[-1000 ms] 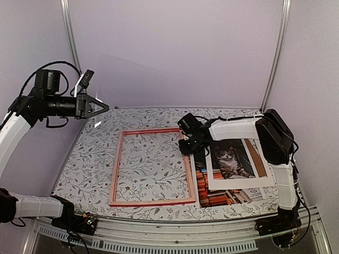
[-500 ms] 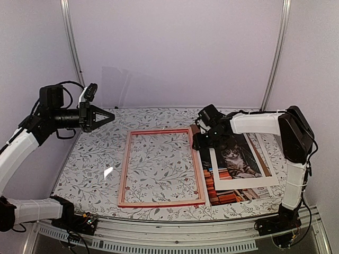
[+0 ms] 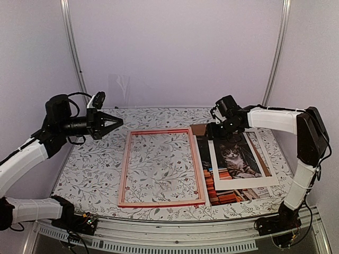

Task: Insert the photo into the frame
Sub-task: Place the glass panel in the frame body.

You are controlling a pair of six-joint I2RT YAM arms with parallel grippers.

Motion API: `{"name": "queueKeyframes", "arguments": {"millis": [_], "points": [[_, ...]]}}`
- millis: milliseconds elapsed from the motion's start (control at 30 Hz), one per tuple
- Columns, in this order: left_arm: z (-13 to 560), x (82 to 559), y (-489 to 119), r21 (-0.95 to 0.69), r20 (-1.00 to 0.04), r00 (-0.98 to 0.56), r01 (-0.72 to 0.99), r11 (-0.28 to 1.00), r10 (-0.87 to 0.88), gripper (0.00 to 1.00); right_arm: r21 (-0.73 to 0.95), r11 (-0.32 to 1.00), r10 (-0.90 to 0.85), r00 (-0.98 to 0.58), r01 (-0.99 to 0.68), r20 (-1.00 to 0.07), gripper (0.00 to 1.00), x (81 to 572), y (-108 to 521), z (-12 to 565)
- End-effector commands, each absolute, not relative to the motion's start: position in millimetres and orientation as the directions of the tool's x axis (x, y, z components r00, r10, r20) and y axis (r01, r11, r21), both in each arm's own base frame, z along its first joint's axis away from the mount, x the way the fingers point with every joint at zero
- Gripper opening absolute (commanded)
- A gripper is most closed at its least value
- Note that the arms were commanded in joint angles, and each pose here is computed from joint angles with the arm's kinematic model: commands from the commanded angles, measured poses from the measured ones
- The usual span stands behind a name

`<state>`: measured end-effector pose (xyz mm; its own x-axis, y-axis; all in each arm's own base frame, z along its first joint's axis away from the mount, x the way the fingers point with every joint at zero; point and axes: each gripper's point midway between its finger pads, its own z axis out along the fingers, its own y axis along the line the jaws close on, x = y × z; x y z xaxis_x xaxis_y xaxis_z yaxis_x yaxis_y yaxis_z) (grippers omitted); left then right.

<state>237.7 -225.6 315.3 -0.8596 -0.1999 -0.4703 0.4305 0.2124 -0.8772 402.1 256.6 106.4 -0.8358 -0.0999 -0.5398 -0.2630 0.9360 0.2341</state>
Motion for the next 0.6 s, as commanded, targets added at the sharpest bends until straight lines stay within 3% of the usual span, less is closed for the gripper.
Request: {"name": "queueKeyframes", "arguments": {"millis": [0, 333, 567], "points": [[346, 233, -241, -0.850, -0.527, -0.823, 0.510, 0.135, -0.213, 0.00, 0.210, 0.955, -0.061, -0.829, -0.211, -0.556, 0.64, 408, 225, 118], [365, 226, -272, -0.849, -0.520, -0.828, 0.529, 0.014, -0.212, 0.00, 0.172, 0.979, 0.012, -0.815, -0.107, -0.579, 0.64, 419, 169, 134], [299, 245, -282, -0.911, -0.412, -0.895, 0.402, 0.092, -0.169, 0.00, 0.127, 0.988, 0.002, -0.818, -0.086, -0.576, 0.64, 417, 157, 131]]}}
